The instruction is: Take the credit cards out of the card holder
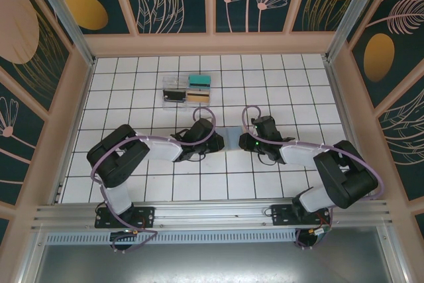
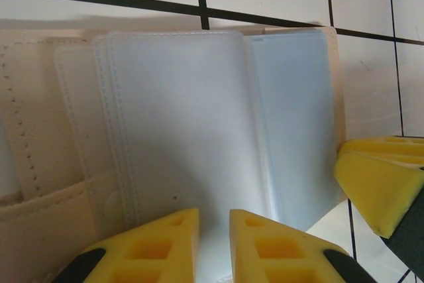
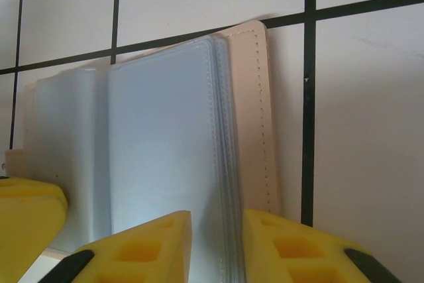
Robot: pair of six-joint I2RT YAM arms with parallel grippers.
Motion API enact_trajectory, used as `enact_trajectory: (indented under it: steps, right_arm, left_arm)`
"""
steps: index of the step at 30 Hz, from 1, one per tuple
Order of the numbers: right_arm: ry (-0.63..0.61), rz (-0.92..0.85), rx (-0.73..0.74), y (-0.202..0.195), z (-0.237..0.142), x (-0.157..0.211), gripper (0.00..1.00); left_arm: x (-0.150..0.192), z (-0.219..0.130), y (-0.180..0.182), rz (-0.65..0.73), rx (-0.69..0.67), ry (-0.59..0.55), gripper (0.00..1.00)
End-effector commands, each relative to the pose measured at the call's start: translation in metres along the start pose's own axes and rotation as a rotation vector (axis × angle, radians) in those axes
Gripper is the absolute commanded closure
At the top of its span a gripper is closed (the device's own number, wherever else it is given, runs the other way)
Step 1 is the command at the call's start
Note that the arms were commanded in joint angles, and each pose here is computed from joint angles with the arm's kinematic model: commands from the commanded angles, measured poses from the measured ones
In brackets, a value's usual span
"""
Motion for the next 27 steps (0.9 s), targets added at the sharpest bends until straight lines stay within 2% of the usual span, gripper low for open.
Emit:
enact_trajectory:
  steps: [1,6,10,13,16,17,18,20,23,27]
  right_arm:
    - [-0.049,-0.013,-0.015,0.008,-0.009,-0.007,0.68]
    - [-0.177,-0.040,-0.005,0.016,-0.034,-0.020,0.53]
    - [-0.317,-0.054,0.025,0.019,-0.061,-0.031,0.38]
    - [-0.423,-0.065,0.031,0.020,-0.081,-0.038,0.23]
    - [-0.541,-0.076,0.026,0.021,-0.100,-0.044,0.13]
    - [-0.580,-0.075,0.031,0.020,-0.105,-0.046,0.05]
    - [-0.632,-0.052,0.041,0.018,-0.111,-0.048,0.01]
    - [-0.716,-0.040,0.031,0.017,-0.120,-0.051,0.01]
    - [-0.816,-0.112,0.029,0.016,-0.127,-0.053,0.01]
    - [-0.912,-0.204,0.090,0.007,-0.130,-0.061,0.01]
  left_arm:
    - [-0.005,-0.021,-0.006,0.033,-0.010,-0.048,0.75]
    - [-0.023,-0.065,-0.013,0.058,-0.056,-0.208,0.48]
    - [-0.036,-0.106,-0.004,0.057,-0.228,-0.377,0.03]
    - [-0.040,-0.134,0.010,0.048,-0.386,-0.511,0.01]
    - [-0.043,-0.158,0.025,0.060,-0.546,-0.633,0.01]
    - [-0.043,-0.163,0.031,0.056,-0.598,-0.674,0.01]
    - [-0.042,-0.170,0.039,0.041,-0.659,-0.718,0.01]
    - [-0.044,-0.180,0.055,0.018,-0.735,-0.770,0.01]
    - [-0.051,-0.195,0.081,-0.011,-0.802,-0.830,0.01]
    - [-0.059,-0.212,0.111,-0.073,-0.932,-0.913,0.01]
Point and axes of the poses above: each hand's point on the last joint's axis, 136 mm out from that joint toward the fingers, its own z axis out along the fingers, its own y axis along the line the jaws close on, x = y × z, the point moved 9 cm from there along -z, back along the fingers, and after that the axes turned 9 degrees about z, right-handed, at the moved point
